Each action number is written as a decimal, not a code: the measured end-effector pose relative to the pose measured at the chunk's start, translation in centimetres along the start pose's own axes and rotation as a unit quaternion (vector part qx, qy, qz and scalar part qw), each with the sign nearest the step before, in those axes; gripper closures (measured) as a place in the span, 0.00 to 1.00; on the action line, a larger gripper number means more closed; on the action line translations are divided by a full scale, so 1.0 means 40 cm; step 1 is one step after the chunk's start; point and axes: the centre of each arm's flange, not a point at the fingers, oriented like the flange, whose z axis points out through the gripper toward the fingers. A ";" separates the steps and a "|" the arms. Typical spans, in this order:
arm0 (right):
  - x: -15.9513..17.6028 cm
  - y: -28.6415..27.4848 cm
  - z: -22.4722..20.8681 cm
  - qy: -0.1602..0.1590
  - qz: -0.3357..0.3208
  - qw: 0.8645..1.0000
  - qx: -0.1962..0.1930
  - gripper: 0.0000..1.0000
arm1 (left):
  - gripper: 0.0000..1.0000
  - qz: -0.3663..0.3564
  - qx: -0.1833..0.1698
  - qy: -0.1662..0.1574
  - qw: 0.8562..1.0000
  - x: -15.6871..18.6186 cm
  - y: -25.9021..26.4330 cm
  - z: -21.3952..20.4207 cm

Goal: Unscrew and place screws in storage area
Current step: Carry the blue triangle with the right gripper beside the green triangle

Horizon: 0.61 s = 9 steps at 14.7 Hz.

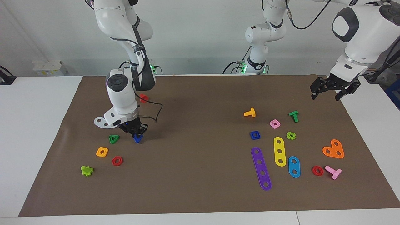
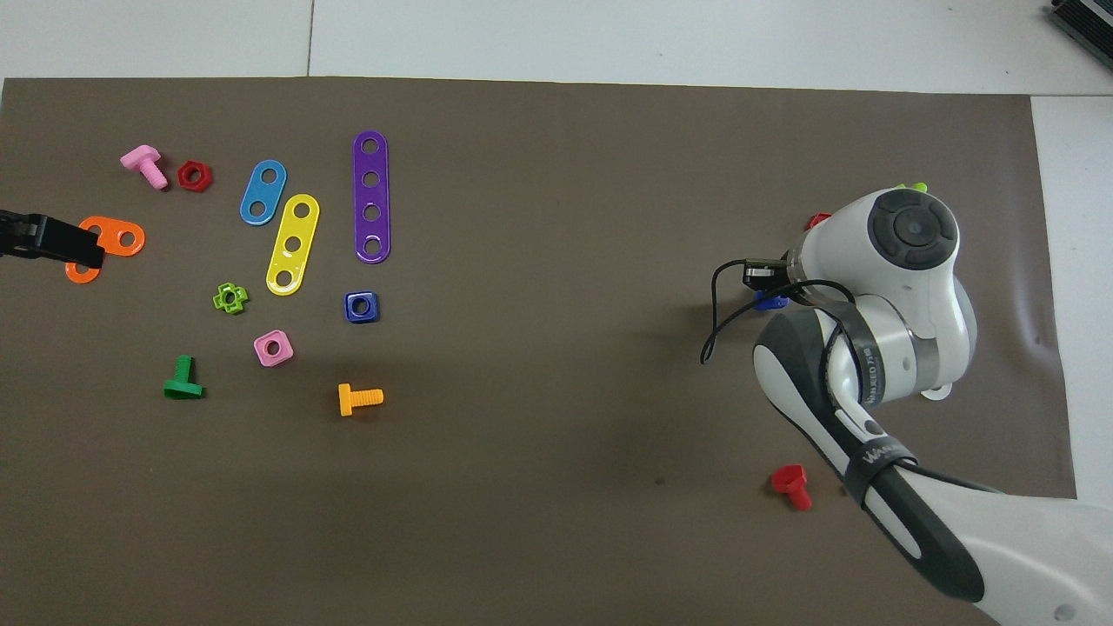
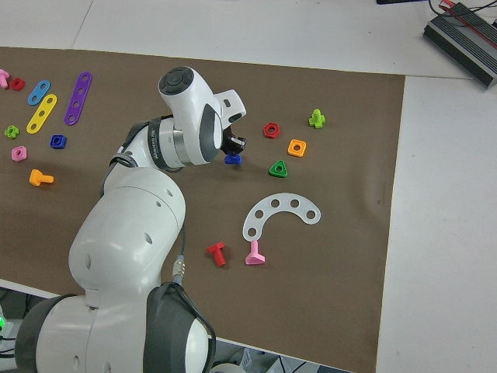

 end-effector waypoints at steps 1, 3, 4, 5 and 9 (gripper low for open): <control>-0.005 0.002 0.008 0.000 0.000 1.000 0.000 0.80 | 0.00 -0.002 -0.004 0.001 1.000 0.000 0.000 -0.002; -0.008 0.018 0.017 -0.003 0.000 1.000 -0.001 0.80 | 0.00 -0.005 -0.006 0.004 1.000 -0.002 -0.004 -0.008; -0.008 0.029 0.022 -0.004 0.000 1.000 -0.001 0.80 | 0.00 -0.006 -0.006 0.007 1.000 -0.004 -0.007 -0.014; -0.009 0.040 0.028 -0.003 0.000 1.000 -0.001 0.80 | 0.00 -0.007 -0.005 0.011 1.000 -0.005 -0.009 -0.026; -0.018 0.050 0.038 -0.001 0.001 1.000 0.000 0.41 | 0.00 -0.009 -0.001 0.027 1.000 -0.009 -0.013 -0.091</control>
